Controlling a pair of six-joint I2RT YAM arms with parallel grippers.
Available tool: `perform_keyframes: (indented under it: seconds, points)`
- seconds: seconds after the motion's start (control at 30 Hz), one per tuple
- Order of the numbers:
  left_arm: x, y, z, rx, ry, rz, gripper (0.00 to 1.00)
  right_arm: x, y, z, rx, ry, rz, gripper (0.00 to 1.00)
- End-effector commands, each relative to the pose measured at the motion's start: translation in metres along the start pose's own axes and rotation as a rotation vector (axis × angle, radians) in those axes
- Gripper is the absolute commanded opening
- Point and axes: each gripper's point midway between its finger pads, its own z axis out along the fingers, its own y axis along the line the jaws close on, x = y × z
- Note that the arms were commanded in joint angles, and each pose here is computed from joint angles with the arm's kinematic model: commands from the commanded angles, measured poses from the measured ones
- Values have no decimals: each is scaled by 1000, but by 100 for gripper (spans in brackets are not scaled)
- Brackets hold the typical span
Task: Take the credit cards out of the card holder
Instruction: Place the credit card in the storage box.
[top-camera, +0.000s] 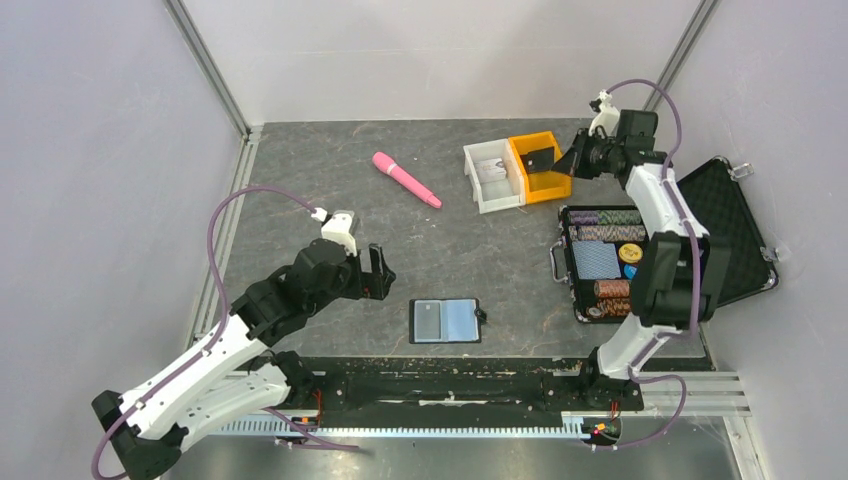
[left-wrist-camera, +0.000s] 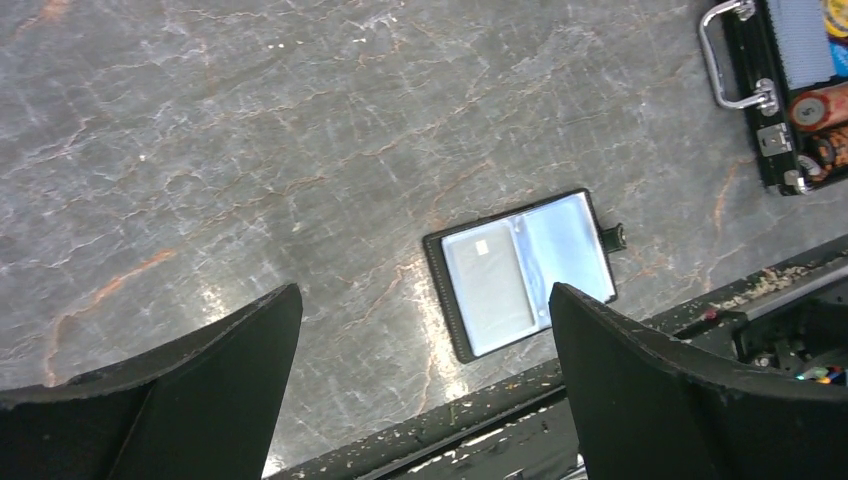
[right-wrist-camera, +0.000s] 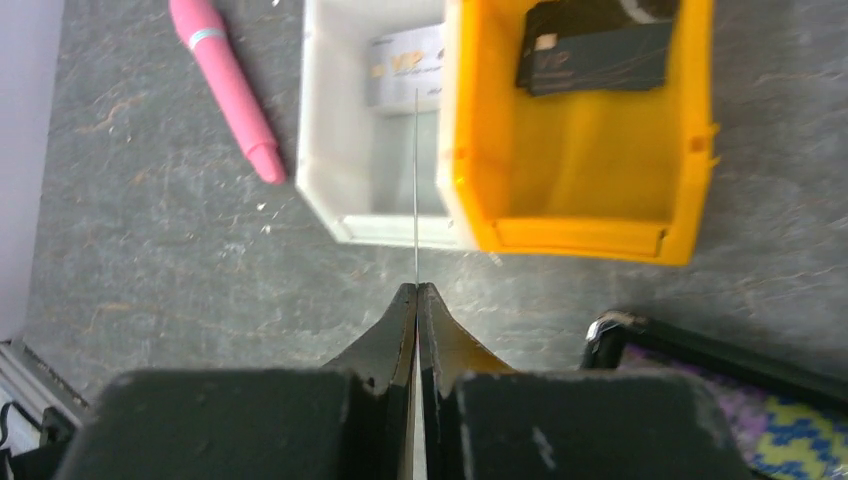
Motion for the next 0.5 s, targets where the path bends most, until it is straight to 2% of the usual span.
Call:
perform_keyframes:
  seconds: [0.0,0.23,0.47]
  points:
    - [-14,10,-9,-43,-46,81,100,-24,-22,10,32,42,-49,0]
    - [-17,12,-12,-48,-62,76,100,-51,-51,42,70,80,-38,0]
    - [-14,12,-11,-42,-58,77,100,-40,-70,65,67,107,-44,0]
